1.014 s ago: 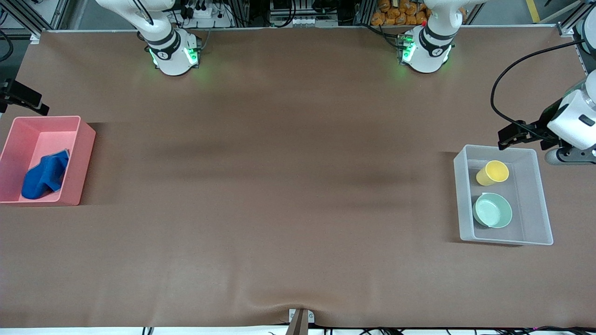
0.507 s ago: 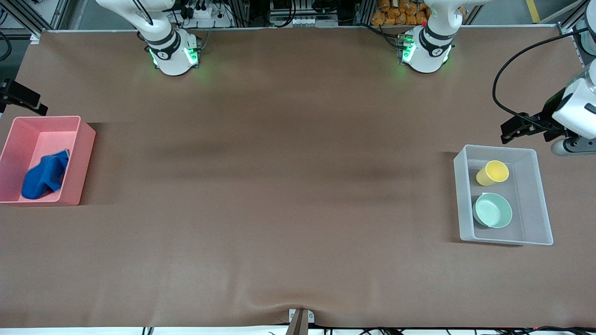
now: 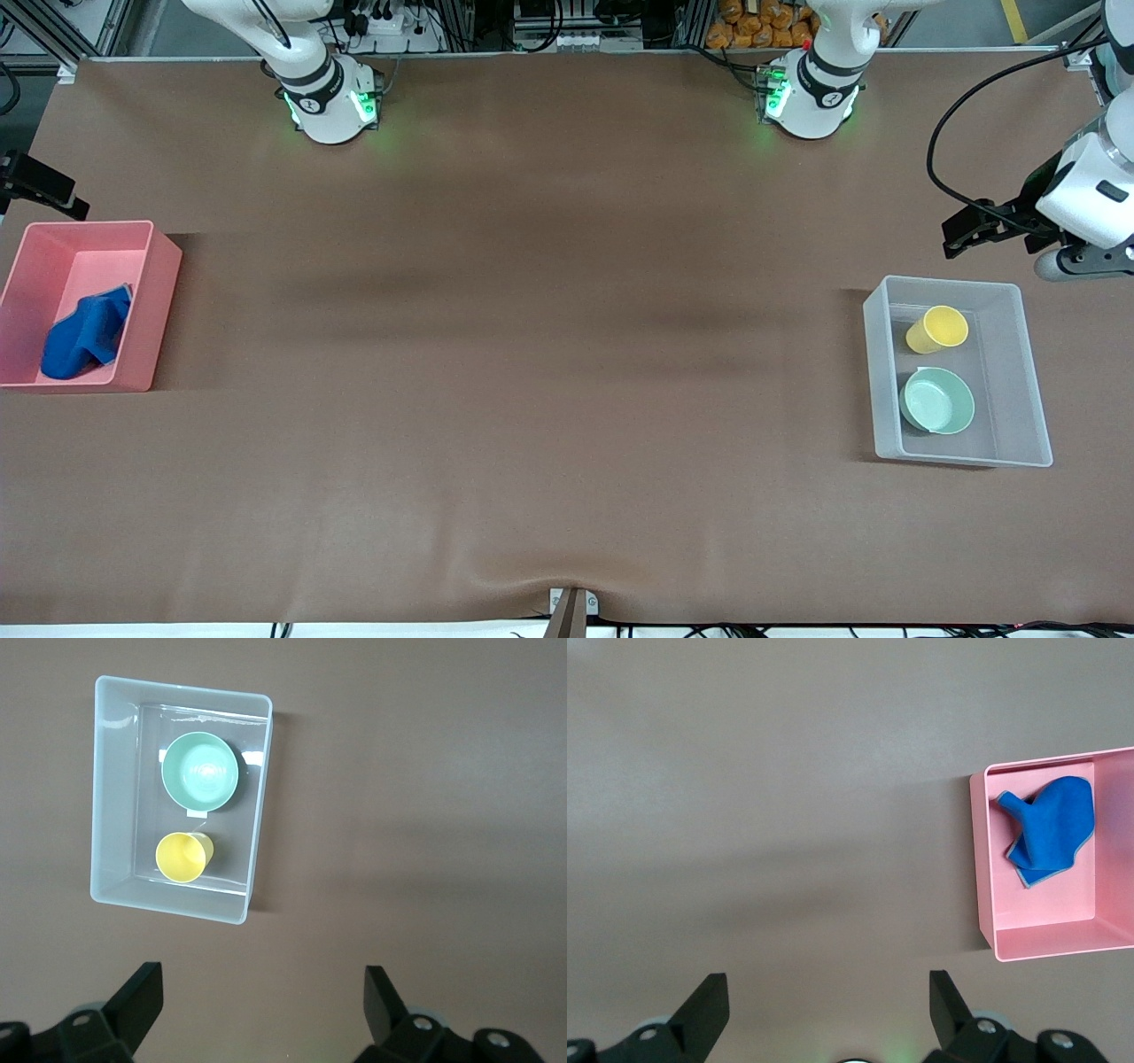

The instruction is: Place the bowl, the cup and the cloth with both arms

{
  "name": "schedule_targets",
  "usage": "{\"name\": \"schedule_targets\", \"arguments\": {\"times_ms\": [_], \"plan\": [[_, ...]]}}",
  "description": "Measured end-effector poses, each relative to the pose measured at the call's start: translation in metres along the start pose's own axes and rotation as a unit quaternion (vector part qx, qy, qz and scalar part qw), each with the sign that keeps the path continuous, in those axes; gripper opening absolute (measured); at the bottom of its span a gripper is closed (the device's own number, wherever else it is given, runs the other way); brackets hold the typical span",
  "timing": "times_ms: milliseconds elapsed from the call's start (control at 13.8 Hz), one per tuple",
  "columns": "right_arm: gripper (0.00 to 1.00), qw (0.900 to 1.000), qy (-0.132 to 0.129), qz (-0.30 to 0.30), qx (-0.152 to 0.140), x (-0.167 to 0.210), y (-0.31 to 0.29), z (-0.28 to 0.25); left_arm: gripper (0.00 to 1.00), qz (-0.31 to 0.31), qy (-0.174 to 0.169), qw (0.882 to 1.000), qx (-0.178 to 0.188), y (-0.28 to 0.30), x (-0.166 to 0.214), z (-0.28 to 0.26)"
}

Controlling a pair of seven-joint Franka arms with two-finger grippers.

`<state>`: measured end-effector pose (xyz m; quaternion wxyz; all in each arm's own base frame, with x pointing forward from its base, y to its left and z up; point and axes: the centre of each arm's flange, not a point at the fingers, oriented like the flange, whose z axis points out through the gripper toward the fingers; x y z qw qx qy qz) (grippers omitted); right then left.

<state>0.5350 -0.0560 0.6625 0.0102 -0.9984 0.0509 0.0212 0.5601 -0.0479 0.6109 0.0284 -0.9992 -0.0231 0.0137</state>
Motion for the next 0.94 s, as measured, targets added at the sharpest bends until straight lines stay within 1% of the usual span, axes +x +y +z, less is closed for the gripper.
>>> {"name": "schedule_targets", "arguments": {"times_ms": [580,942], "plan": [[1.00,1.000,0.001,-0.001,0.000,0.000,-0.001,0.000,1.00,-0.004,0.007,1.000,0.001,-0.004,-0.022,-0.027],[1.00,1.000,0.001,-0.002,0.000,0.000,-0.002,0.000,1.00,-0.002,0.006,1.000,0.001,-0.002,-0.025,-0.028]]}}
